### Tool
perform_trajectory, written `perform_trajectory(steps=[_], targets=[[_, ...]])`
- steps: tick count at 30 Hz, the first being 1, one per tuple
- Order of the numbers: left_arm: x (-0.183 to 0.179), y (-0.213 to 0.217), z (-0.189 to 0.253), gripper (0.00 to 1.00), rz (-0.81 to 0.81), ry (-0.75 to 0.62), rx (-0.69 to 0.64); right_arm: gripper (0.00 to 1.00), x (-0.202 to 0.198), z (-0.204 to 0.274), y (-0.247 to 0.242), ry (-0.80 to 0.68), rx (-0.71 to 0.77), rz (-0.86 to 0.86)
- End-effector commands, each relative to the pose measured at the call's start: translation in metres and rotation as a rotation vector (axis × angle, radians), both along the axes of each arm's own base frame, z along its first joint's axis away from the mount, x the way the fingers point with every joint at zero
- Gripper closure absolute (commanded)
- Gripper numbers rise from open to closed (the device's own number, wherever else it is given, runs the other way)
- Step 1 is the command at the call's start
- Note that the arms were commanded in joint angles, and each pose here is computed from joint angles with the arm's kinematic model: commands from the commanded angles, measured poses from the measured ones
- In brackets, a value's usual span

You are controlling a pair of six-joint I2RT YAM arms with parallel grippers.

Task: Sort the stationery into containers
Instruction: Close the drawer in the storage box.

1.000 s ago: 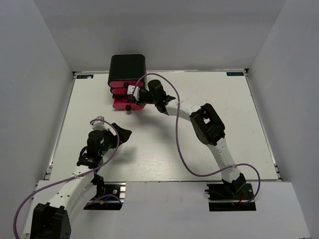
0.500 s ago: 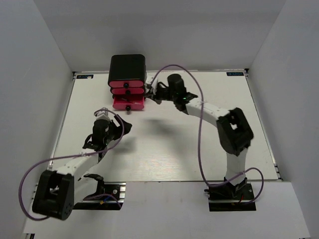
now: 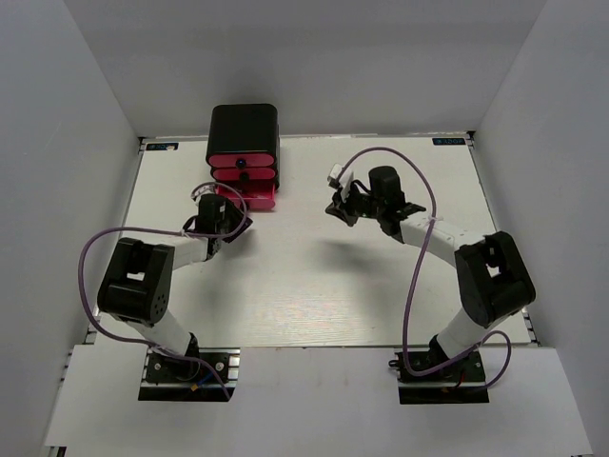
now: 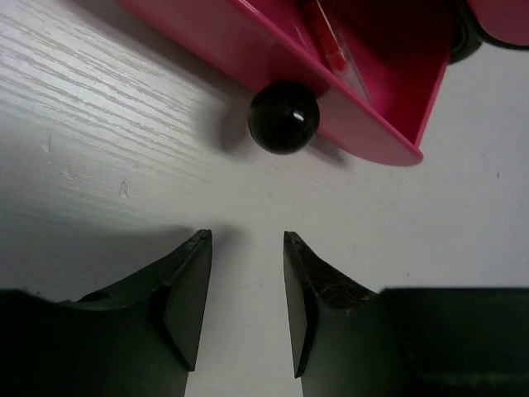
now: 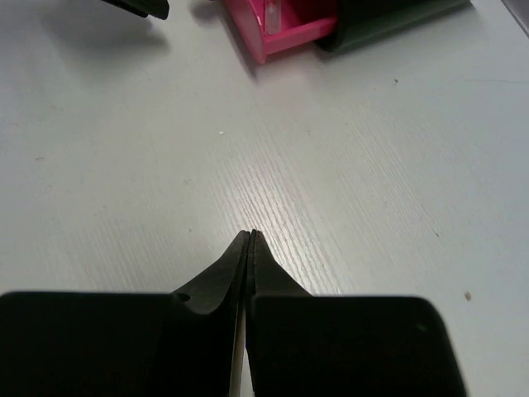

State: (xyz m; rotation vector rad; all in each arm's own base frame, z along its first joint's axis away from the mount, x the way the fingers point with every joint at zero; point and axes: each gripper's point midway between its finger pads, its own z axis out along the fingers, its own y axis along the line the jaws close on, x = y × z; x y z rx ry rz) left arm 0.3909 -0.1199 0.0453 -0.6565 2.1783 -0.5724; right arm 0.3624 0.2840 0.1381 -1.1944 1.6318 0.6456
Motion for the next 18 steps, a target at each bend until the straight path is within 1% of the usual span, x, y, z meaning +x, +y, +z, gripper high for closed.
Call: perform_trajectory(steps=[1, 3, 4, 6, 7, 8, 10, 12, 13, 14, 18], targets=[[0.016, 0.009, 0.011, 0.5, 0.118, 0.026, -0.016, 1.0, 0.003, 0.036, -0.005, -0.049, 0.073, -0.013], [0.016, 0.016, 0.001, 0.5, 0.169, 0.083, 0.002, 1.0, 0.006, 0.036, -0.009, -0.042, 0.084, -0.024], [0.024, 0.016, 0.006, 0.5, 0.186, 0.078, -0.001, 1.0, 0.005, 0.035, -0.009, -0.039, 0.086, -0.022], [0.023, 0.023, -0.001, 0.5, 0.24, 0.128, 0.017, 1.0, 0.009, 0.036, -0.014, -0.041, 0.091, -0.034], [0.027, 0.024, -0.002, 0.5, 0.264, 0.136, 0.01, 1.0, 0.008, 0.037, -0.014, -0.038, 0.094, -0.033], [0.025, 0.028, -0.008, 0.5, 0.279, 0.154, 0.031, 1.0, 0.009, 0.038, -0.017, -0.041, 0.097, -0.039], [0.031, 0.029, -0.005, 0.5, 0.323, 0.153, 0.011, 1.0, 0.009, 0.038, -0.019, -0.038, 0.102, -0.043], [0.029, 0.032, -0.015, 0.5, 0.343, 0.186, 0.021, 1.0, 0.009, 0.038, -0.023, -0.035, 0.104, -0.054], [0.032, 0.033, -0.012, 0.5, 0.35, 0.175, 0.024, 1.0, 0.01, 0.037, -0.026, -0.033, 0.104, -0.06], [0.031, 0.033, -0.021, 0.5, 0.356, 0.197, 0.026, 1.0, 0.01, 0.038, -0.027, -0.034, 0.105, -0.06], [0.043, 0.03, -0.022, 0.5, 0.364, 0.198, 0.018, 1.0, 0.011, 0.037, -0.032, -0.03, 0.107, -0.071]])
